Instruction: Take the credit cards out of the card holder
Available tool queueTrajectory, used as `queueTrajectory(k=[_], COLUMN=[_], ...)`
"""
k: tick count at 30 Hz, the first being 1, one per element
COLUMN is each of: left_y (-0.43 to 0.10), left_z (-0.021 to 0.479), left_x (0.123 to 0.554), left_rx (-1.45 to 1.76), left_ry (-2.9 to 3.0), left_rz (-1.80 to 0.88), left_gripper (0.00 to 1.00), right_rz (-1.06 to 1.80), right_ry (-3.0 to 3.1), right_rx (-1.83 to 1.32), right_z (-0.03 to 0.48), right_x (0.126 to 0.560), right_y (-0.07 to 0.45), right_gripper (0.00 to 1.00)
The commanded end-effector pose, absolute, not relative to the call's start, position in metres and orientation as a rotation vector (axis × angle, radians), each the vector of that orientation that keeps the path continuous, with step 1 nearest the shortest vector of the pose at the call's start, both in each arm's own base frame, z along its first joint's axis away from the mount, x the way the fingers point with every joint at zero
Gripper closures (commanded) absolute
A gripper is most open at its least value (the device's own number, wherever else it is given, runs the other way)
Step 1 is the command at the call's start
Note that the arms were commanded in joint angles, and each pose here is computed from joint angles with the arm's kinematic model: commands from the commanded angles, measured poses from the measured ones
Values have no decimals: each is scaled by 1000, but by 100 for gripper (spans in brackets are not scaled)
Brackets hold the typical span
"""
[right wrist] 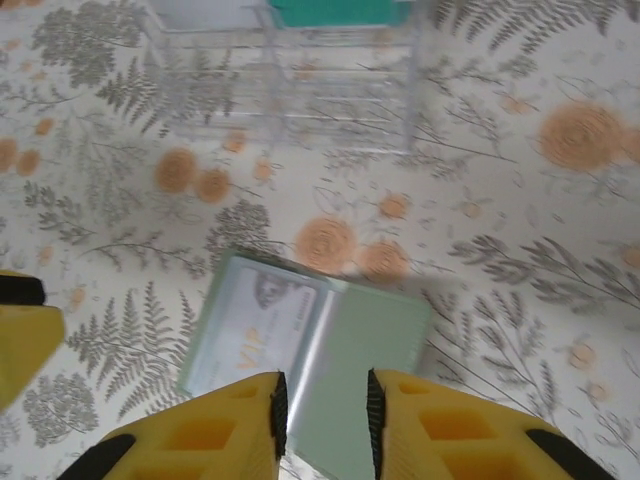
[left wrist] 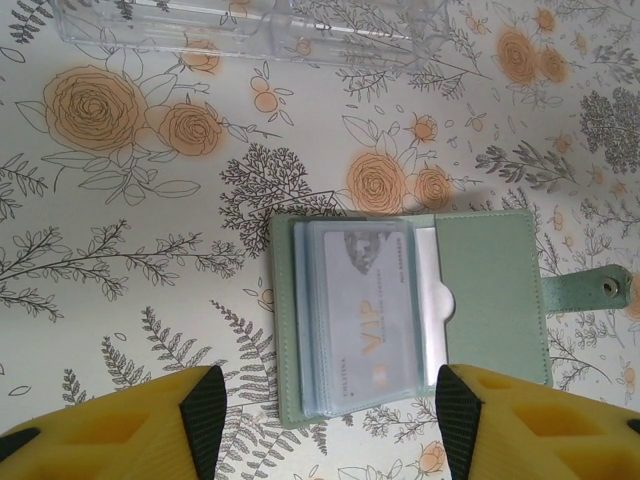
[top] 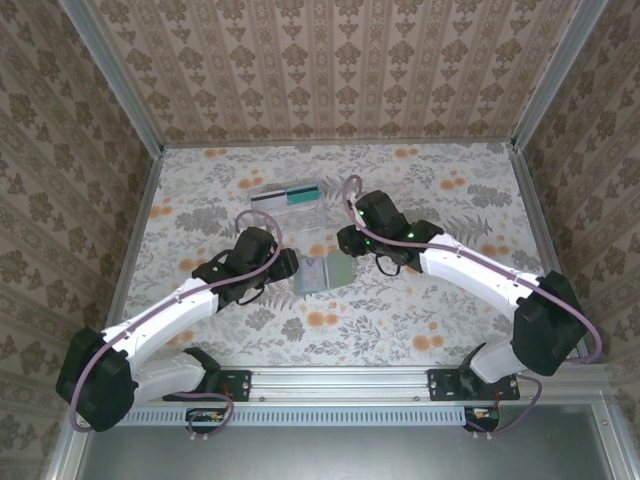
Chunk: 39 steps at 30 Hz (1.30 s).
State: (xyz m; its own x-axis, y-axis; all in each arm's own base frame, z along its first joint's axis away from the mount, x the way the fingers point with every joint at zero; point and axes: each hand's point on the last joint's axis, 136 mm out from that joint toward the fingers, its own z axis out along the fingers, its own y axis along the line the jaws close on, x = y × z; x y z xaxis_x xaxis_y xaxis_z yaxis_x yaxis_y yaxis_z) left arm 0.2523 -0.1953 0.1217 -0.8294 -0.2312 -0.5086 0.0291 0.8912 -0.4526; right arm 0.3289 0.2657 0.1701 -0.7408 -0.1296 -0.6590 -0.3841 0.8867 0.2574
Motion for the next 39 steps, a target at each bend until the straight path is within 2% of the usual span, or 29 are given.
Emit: queueTrajectory(k=[1,5,11,16,20,30,35,39], left_y=[-199,-204,-215,-223,-230,-234,-230,-230], left_z=[134,128,116,102,87,59,46,36], left_x=[259,258,259,262,265,269,268,266], left_rx=[-119,-93,-72,-69,-73,-94,-117,-124], left_ry=[2454,2481,2502,2529,2565,2631,2661,2680], left_rz=[-603,-611,-643,-668,-702,-712,-690,-700], left_gripper=[40,43,60,70,74,75,70,70], right_rz=[484,466,418,438,478,515,518,515], right_ry=[2477,2541,2640,2675,2685,2695,2688,2689], right_rx=[-435,-436,-422,-379,-341,-311,-316,-315], right_z=[142,106,56,39,33,24,27,26], right_x=[325,327,316,303,296,290,291,291], right_y=[275,278,268,261,260,264,265,264], right_gripper=[74,81,84,84,84,85,85,85])
